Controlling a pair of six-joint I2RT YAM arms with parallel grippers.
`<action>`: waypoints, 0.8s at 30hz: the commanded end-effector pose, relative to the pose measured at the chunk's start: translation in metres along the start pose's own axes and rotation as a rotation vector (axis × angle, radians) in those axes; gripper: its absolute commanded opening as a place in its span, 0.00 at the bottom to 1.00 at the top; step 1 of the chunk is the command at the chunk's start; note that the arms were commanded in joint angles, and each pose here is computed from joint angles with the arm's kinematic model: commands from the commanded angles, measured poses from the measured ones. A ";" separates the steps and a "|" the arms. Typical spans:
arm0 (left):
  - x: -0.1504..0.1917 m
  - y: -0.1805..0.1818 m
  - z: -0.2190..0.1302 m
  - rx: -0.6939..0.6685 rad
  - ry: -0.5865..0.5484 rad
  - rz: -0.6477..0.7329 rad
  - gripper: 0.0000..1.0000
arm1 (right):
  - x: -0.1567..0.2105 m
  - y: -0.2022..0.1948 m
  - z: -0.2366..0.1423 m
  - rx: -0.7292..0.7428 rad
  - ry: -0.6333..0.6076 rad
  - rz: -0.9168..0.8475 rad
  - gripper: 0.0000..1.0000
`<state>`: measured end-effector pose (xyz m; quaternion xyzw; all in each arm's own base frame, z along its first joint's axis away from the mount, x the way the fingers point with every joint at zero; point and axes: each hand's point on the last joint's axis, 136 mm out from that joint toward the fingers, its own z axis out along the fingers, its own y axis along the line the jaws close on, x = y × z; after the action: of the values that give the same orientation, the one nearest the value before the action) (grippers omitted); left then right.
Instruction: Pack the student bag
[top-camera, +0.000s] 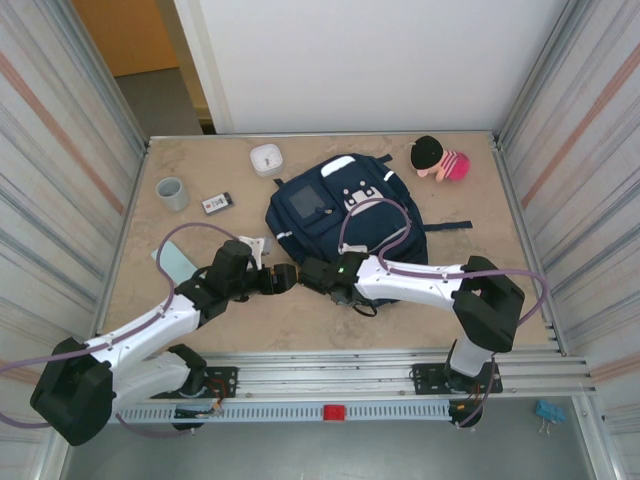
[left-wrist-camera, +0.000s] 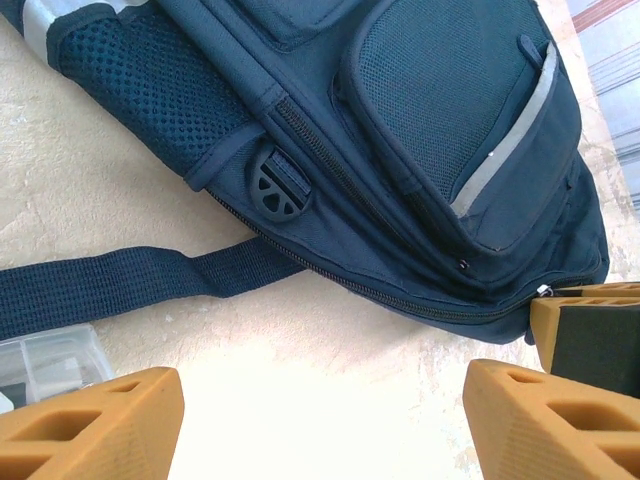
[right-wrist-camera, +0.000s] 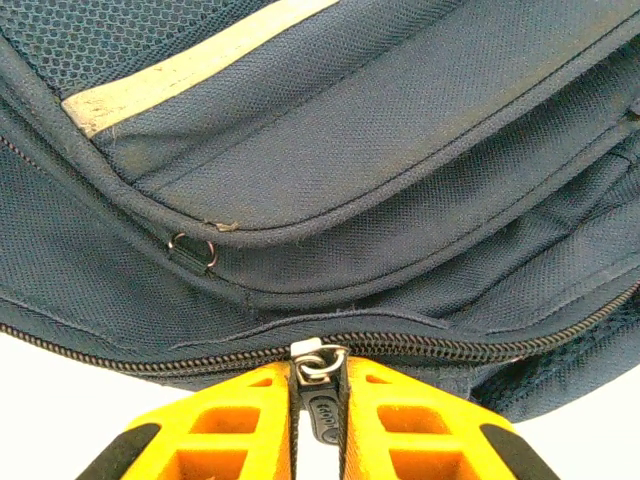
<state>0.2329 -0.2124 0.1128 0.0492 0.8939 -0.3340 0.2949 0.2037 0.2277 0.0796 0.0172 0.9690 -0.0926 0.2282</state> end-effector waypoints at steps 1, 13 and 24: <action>-0.006 -0.002 -0.001 0.002 -0.008 0.023 0.74 | 0.003 -0.009 -0.003 0.007 -0.007 -0.020 0.15; -0.023 -0.059 -0.004 0.186 -0.114 0.719 0.76 | -0.001 -0.027 0.002 -0.090 0.037 -0.041 0.13; 0.003 -0.070 0.024 0.251 -0.007 1.321 0.75 | -0.002 -0.045 0.009 -0.233 0.032 -0.015 0.13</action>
<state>0.2234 -0.2738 0.1364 0.5279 0.7017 -0.2243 0.4226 0.2055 0.1833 0.0799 0.0034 0.9777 0.0038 0.2101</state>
